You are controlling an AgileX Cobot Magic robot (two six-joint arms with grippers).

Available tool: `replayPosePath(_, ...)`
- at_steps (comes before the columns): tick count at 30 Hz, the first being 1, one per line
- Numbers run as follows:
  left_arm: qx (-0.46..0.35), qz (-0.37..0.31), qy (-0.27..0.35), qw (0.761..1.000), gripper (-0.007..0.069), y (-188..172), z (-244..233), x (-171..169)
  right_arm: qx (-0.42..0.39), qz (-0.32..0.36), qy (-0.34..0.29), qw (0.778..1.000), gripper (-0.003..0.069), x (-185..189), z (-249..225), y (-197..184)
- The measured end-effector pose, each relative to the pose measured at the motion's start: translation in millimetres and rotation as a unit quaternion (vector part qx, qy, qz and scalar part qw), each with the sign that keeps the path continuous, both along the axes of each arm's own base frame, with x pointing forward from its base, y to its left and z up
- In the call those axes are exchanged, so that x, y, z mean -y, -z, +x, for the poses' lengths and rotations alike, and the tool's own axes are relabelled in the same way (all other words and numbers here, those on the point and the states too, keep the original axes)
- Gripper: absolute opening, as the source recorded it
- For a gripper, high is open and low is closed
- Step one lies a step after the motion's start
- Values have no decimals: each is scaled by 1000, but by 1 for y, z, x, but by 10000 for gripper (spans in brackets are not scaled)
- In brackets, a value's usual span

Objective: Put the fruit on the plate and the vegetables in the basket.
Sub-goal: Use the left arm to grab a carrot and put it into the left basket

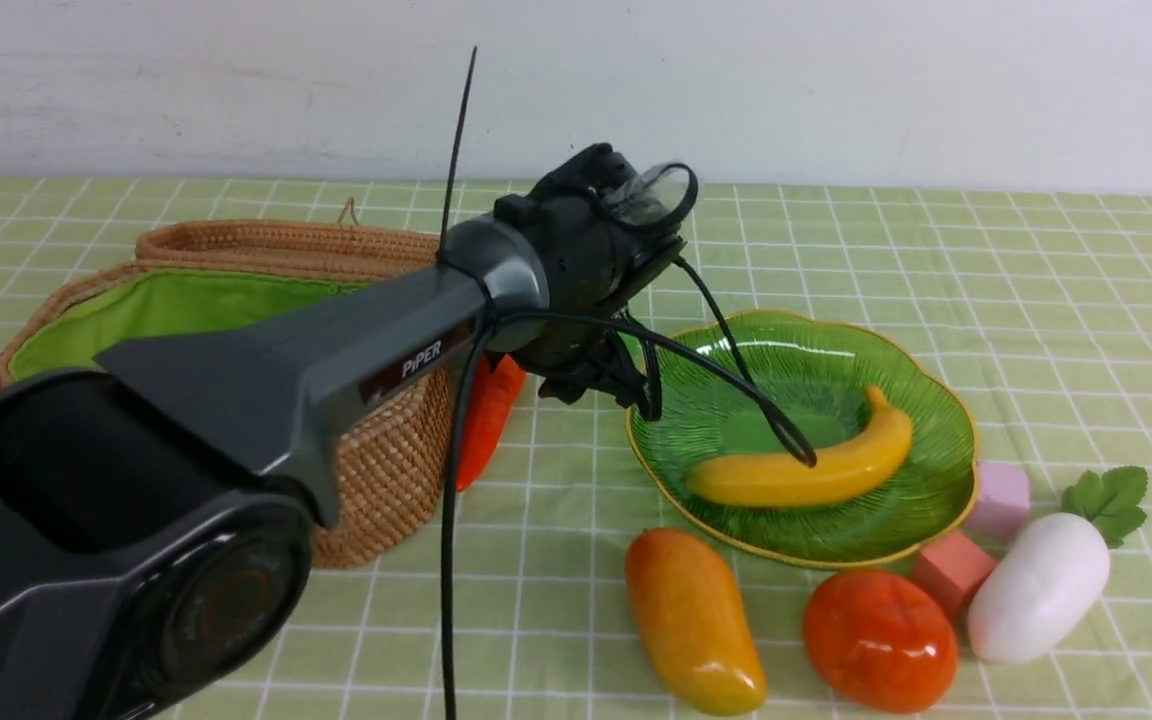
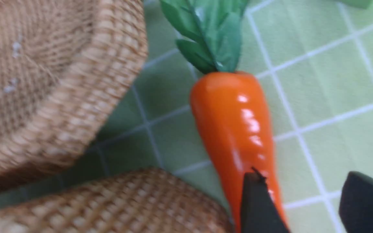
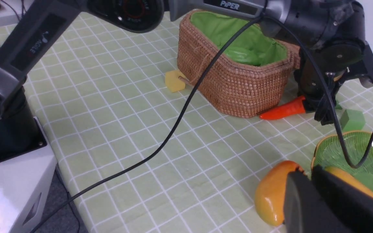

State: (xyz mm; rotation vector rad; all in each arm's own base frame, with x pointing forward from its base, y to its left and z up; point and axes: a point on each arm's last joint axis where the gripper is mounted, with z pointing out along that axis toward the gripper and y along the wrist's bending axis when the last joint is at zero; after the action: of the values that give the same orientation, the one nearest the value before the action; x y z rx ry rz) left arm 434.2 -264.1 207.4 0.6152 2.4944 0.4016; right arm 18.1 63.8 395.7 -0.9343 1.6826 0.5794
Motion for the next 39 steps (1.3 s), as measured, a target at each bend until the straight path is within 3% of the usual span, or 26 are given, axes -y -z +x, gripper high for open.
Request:
replayPosePath(3,6,21,2,1000,450,7,3,-1,2,-11,-8,1000,52,1,-1,1)
replayPosePath(7,15,25,-9,1000,497,15,7,-2,2,-12,-9,1000,52,1,-1,1)
replayPosePath(18,19,26,-35,999,505,40,12,-1,-3,-14,-15,1000,52,0,-2,2)
replayPosePath(22,13,16,-39,999,468,44,12,0,-3,-13,-16,1000,52,0,-2,2)
replayPosePath(27,2,2,-45,999,342,47,10,2,-4,-13,-17,1000,58,0,-2,2)
replayPosePath(30,0,2,-47,999,306,47,10,2,-5,-14,-18,1000,59,0,-3,2)
replayPosePath(39,-3,5,-42,999,306,45,10,2,-5,-14,-18,1000,64,0,-3,2)
